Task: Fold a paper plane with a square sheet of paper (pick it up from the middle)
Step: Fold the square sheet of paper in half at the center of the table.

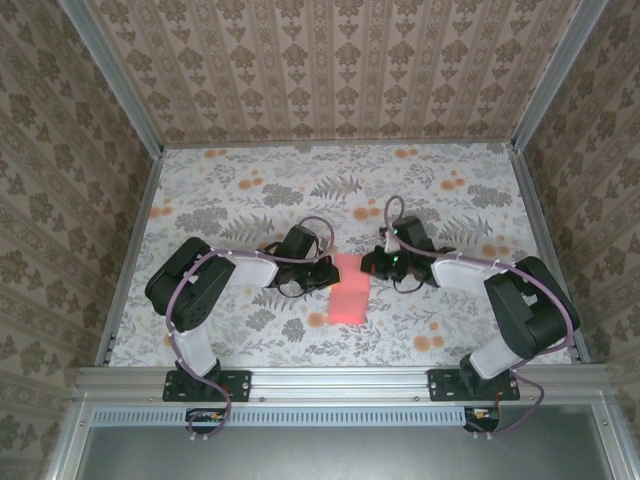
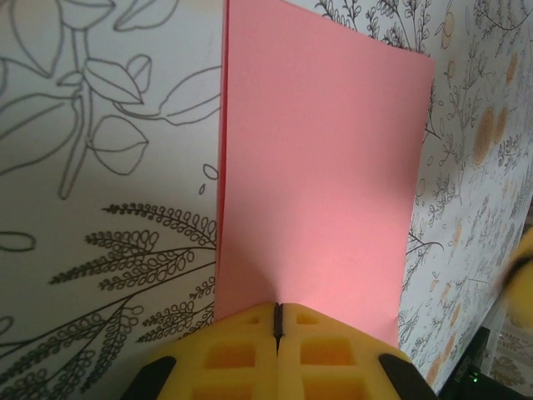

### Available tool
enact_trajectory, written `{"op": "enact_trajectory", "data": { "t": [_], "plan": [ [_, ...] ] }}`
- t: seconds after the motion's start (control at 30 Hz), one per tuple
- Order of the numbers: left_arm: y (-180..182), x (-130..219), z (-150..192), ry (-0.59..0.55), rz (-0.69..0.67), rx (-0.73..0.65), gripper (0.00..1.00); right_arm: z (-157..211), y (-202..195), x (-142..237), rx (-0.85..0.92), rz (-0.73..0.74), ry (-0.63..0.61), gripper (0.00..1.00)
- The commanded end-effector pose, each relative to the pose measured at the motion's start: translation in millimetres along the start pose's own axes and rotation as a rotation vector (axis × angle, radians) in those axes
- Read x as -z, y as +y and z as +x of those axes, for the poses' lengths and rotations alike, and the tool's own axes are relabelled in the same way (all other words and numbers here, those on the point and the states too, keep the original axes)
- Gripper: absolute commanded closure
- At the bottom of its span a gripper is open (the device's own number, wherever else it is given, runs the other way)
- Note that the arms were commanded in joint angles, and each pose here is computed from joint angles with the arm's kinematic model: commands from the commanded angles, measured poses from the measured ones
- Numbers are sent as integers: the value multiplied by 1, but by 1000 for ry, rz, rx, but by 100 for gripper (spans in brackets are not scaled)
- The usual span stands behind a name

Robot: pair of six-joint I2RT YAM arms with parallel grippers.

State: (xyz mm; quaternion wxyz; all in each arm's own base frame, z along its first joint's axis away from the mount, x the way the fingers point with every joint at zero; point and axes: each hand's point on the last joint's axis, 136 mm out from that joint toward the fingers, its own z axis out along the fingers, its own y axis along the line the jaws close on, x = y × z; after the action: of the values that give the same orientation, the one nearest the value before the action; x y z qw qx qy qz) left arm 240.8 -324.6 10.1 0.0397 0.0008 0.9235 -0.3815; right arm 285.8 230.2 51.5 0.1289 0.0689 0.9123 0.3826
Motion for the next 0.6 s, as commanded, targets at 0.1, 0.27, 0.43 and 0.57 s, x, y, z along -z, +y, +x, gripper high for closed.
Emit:
{"op": "enact_trajectory", "data": {
  "t": [0.1, 0.27, 0.43, 0.57],
  "plan": [
    [122, 4, 65, 140, -439, 198, 100, 55, -8, -10, -66, -18, 171, 100],
    [124, 3, 66, 141, -445, 204, 100, 75, -28, -9, -47, 46, 254, 100],
    [127, 2, 67, 141, -450, 213, 100, 86, -47, -8, -52, 115, 290, 100],
    [128, 3, 68, 142, -453, 215, 100, 83, -52, -4, -35, 148, 286, 100]
  ]
}}
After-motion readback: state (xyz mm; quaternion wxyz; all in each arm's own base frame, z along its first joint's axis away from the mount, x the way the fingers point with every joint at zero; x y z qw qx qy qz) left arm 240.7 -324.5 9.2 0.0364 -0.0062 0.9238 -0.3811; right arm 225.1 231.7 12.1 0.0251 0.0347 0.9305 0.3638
